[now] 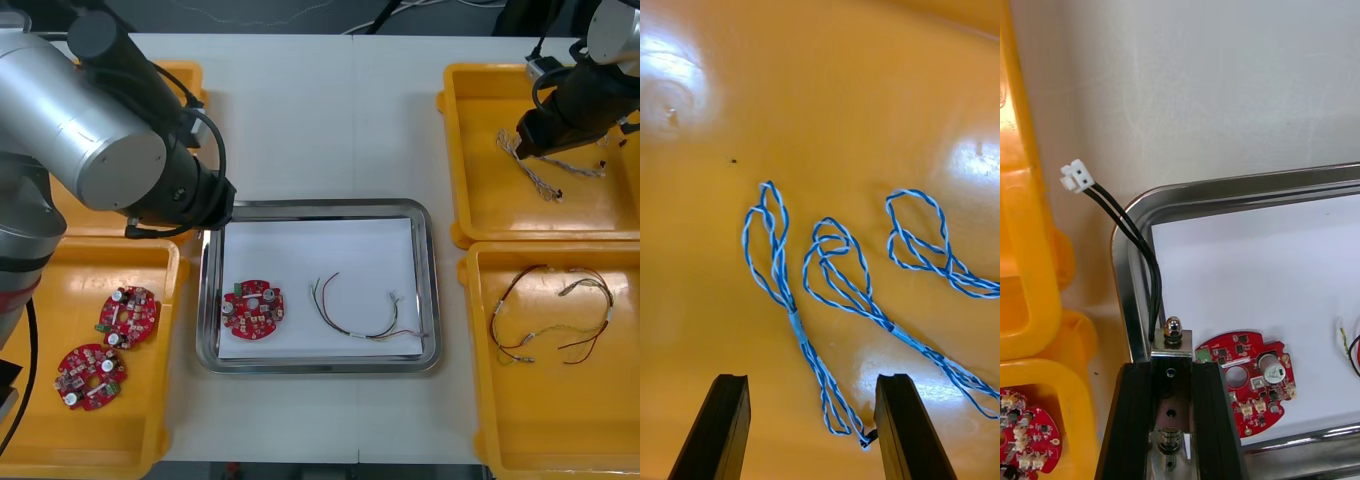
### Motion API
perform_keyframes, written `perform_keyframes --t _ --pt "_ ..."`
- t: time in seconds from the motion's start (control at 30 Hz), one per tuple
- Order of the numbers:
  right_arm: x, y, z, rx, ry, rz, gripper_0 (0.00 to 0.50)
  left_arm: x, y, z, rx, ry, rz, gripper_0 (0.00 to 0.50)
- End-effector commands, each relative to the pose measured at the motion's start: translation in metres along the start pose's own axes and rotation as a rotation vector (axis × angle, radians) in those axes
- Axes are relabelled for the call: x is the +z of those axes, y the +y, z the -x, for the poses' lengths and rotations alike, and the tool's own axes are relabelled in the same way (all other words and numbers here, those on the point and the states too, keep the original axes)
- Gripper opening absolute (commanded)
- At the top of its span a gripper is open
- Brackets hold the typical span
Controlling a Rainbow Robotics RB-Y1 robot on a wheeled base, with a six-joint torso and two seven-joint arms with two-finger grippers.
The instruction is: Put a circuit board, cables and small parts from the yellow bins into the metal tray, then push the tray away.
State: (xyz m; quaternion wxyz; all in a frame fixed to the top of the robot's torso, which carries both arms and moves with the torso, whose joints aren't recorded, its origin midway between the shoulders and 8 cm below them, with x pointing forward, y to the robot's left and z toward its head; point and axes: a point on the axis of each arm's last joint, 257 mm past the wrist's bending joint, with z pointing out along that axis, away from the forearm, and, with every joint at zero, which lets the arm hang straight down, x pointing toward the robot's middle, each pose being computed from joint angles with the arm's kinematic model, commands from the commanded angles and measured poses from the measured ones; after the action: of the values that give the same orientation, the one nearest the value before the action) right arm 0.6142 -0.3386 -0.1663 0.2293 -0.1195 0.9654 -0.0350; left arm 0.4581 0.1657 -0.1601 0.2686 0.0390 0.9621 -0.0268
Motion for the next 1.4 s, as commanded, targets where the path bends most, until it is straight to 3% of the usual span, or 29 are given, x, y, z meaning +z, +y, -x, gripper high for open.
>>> perform_keyframes --t 0.03,0.37,0.8,1.13,1.4 --pt "-0.022 -0.019 0.027 0.03 -0.077 -0.003 0.484 -0.001 -0.024 0.0 -0.035 -0.049 -0.017 0.0" --pt "0.004 -0.004 0.024 0.064 -0.076 0.019 0.482 0.023 -0.031 -0.017 0.007 -0.065 0.002 0.0" --pt "0.015 0.017 0.023 0.059 -0.058 0.024 0.482 0.048 -0.034 -0.044 0.052 -0.061 0.033 0.0" --pt "0.029 0.025 0.018 0.08 -0.046 0.028 0.484 0.068 -0.038 -0.042 0.045 -0.079 0.023 0.0" --pt "0.038 0.024 0.016 0.099 -0.054 0.028 0.484 0.08 -0.034 -0.038 0.042 -0.087 0.036 0.0"
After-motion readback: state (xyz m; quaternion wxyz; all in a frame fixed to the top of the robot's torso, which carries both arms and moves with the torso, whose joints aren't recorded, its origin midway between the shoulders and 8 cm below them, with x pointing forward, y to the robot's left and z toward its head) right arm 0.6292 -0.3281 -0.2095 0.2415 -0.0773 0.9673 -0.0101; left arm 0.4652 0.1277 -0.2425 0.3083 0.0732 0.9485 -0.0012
